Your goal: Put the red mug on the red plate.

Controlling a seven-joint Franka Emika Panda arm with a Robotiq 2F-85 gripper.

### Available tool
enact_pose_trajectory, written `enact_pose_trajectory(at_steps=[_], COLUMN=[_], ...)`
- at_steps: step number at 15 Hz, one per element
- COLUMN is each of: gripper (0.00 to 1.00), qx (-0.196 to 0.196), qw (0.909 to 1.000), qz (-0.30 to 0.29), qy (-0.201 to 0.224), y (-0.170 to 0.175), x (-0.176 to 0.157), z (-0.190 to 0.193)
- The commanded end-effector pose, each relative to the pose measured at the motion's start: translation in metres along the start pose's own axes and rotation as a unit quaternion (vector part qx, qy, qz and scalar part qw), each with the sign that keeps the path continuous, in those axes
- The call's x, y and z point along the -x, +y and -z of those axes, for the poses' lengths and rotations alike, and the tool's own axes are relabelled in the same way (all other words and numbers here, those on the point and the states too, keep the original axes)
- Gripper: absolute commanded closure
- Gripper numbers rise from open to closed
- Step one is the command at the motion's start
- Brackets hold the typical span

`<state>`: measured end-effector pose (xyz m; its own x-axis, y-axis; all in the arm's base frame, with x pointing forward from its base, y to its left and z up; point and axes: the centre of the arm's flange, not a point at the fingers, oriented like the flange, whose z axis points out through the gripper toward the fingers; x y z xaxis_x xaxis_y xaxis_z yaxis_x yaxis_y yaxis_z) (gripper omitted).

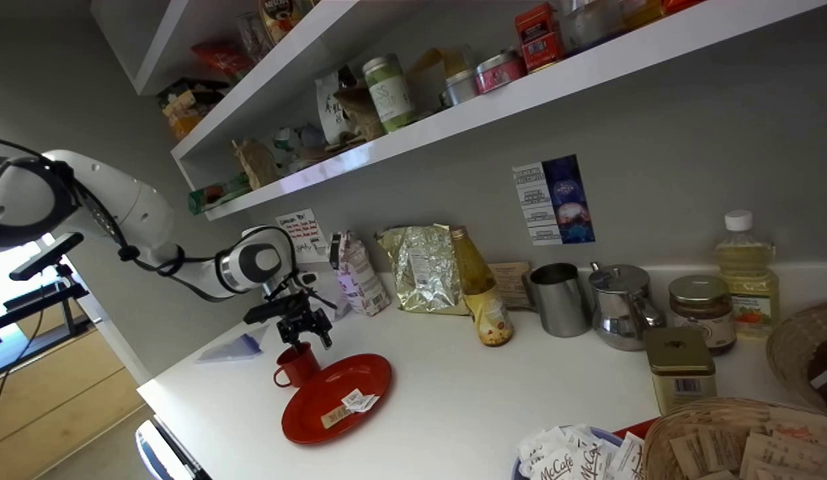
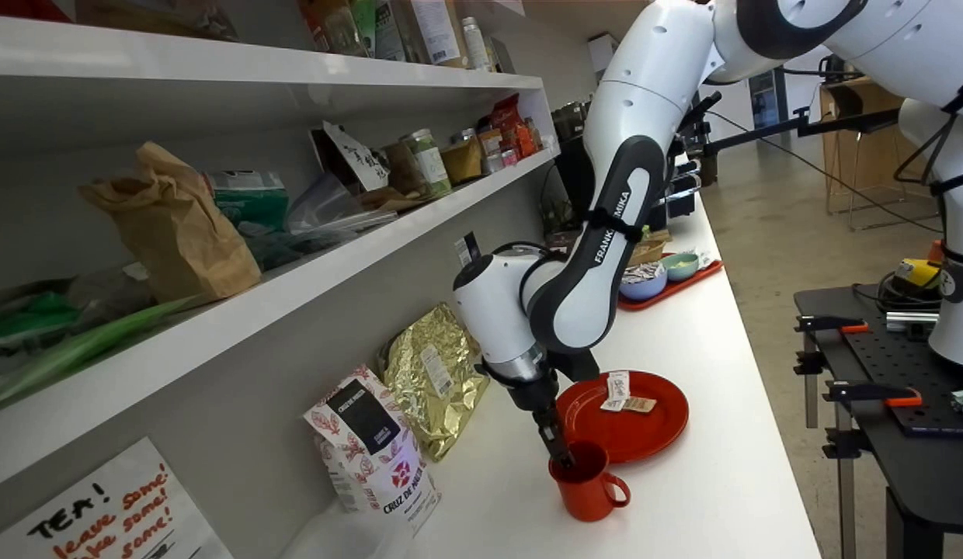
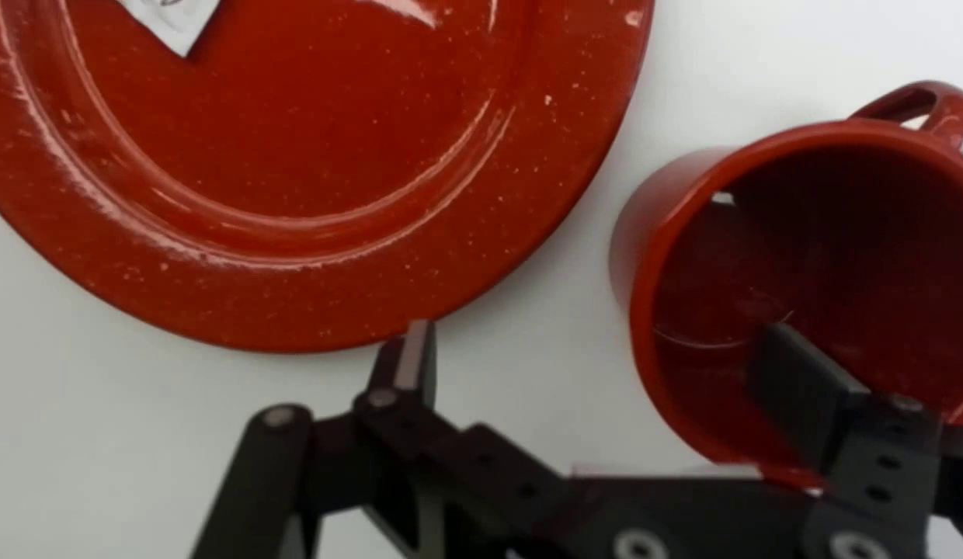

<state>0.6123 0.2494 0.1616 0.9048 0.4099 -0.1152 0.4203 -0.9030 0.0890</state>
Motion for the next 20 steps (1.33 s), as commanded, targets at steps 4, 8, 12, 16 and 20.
enact_pose_trajectory(at_steps=[4, 8, 12, 16, 20], gripper=[0.41, 0.71, 0.99, 0.99, 0.99], qx=[-0.003, 0.000, 0.001, 0.003, -0.002], qw=[0.9994, 0.9992, 0.9990, 0.9988, 0.9987], qz=[-0.006, -0.008, -0.012, -0.019, -0.027], qy=[-0.033, -0.040, -0.043, -0.045, -0.042], y=[0.000, 0.003, 0.008, 0.018, 0.028], x=[-0.007, -0.006, -0.006, -0.007, -0.009], z=[-0.019, -0.019, -0.016, -0.012, -0.002])
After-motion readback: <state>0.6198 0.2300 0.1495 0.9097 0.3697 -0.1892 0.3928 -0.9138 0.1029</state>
